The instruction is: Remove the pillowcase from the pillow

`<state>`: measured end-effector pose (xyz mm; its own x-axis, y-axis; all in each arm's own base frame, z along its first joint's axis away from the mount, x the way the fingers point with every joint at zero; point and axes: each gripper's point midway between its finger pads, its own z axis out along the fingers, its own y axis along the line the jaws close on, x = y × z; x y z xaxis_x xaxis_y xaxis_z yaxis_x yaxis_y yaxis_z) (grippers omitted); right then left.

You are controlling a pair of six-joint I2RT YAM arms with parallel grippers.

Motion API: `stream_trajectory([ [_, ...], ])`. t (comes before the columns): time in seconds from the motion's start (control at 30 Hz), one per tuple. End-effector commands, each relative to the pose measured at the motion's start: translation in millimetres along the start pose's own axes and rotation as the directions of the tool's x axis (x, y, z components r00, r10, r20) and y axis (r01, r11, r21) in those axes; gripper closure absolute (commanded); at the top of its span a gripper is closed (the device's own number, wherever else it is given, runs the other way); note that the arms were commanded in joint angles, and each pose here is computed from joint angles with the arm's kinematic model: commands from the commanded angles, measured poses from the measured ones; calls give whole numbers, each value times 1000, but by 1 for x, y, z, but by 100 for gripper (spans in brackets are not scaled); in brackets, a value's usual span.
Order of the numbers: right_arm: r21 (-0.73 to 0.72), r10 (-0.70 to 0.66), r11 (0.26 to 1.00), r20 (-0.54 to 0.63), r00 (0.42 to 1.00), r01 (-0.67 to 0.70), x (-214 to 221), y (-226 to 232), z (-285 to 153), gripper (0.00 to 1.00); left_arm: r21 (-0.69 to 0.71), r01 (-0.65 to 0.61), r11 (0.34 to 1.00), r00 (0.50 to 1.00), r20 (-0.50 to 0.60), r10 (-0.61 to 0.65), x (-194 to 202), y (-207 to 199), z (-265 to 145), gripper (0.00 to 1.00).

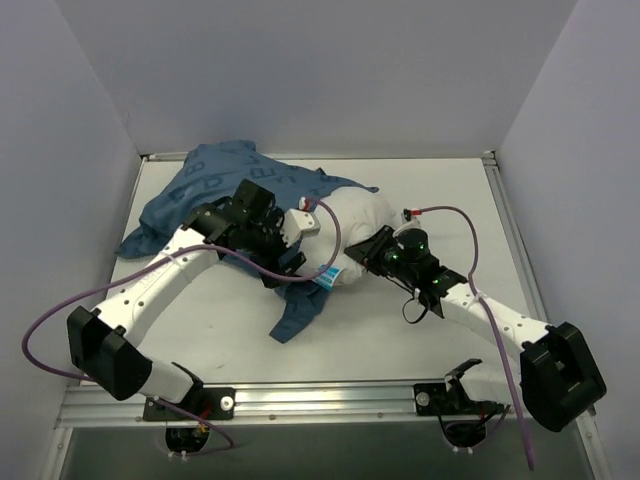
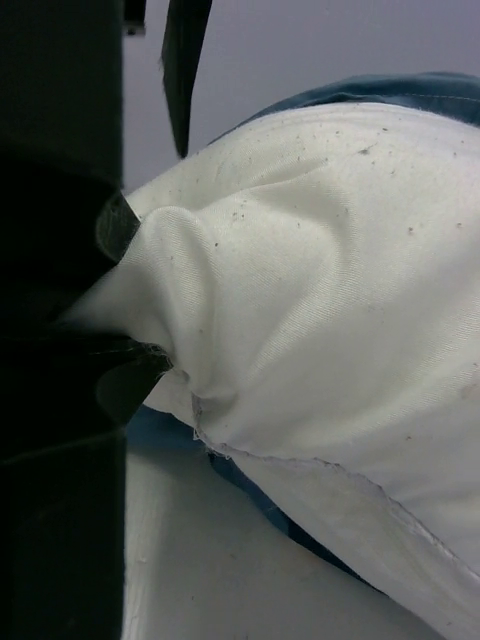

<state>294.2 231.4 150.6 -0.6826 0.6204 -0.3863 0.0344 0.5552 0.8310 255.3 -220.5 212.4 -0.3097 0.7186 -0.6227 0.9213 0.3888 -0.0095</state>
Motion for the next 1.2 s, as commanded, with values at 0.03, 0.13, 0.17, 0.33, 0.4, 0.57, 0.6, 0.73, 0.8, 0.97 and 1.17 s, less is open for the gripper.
stream_trajectory([
  [0.03,-151,57,988,116,992,-39,-29,56,9,100,-255,89,963,992,-67,-109,24,19,8,6],
  [0.13,-150,71,987,105,992,-54,-23,56,15,100,-409,213,887,976,43,-215,19,43,10,6],
  [0.17,-148,70,988,105,992,-54,-23,57,17,100,-432,232,872,971,49,-234,20,47,11,6],
  [0.33,-134,77,989,105,992,-62,-16,51,19,100,-459,249,853,962,17,-272,23,42,39,6],
  [0.4,-129,79,990,109,991,-65,-17,49,18,100,-449,271,852,955,13,-297,28,42,53,6],
  [0.57,-116,84,991,109,990,-71,-16,46,17,100,-382,295,876,949,12,-315,31,33,74,13],
  [0.6,-120,84,990,112,990,-70,-17,47,15,100,-396,288,872,950,2,-314,36,37,75,21],
  [0.73,-102,76,993,134,988,-62,-22,42,11,100,-389,301,871,942,-23,-336,54,40,69,52],
  [0.8,-95,73,994,144,987,-60,-27,38,9,100,-388,273,880,948,-49,-316,60,37,63,68],
  [0.97,-53,44,998,133,990,-37,-27,19,6,100,-468,291,834,935,-44,-351,79,69,41,98],
  [1.17,70,37,997,82,996,-43,-11,-32,-19,100,-601,401,691,907,152,-393,90,164,-43,98],
])
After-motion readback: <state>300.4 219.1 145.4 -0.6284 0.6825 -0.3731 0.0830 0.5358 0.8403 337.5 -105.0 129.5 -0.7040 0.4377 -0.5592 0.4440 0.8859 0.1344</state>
